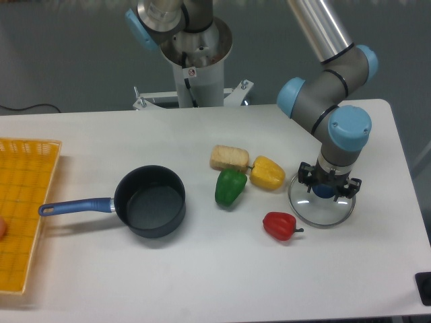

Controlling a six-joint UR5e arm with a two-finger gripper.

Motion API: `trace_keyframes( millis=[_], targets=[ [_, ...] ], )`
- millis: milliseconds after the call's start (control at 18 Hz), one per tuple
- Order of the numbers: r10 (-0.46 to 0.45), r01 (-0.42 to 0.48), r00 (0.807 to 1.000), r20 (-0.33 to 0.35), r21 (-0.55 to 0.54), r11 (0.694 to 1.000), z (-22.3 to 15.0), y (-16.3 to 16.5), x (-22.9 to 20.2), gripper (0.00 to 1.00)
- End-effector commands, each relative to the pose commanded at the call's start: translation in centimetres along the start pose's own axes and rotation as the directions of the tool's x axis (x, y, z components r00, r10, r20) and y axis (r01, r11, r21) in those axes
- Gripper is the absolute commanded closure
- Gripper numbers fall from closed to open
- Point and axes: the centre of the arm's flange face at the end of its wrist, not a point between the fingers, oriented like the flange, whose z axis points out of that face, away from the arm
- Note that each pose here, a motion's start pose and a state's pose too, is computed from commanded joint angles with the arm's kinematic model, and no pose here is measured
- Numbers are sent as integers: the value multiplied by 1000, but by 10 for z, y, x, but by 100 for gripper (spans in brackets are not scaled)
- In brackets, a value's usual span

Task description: Place the lid on the table

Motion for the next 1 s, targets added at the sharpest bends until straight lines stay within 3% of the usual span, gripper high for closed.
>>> trace_keyframes(
  millis=[333, 1000],
  targets=[
    [2, -2, 1000, 0, 0, 1000, 0, 0, 0, 46],
    [2, -2, 1000, -3, -1, 1000, 4, -1, -1, 43]
  ],
)
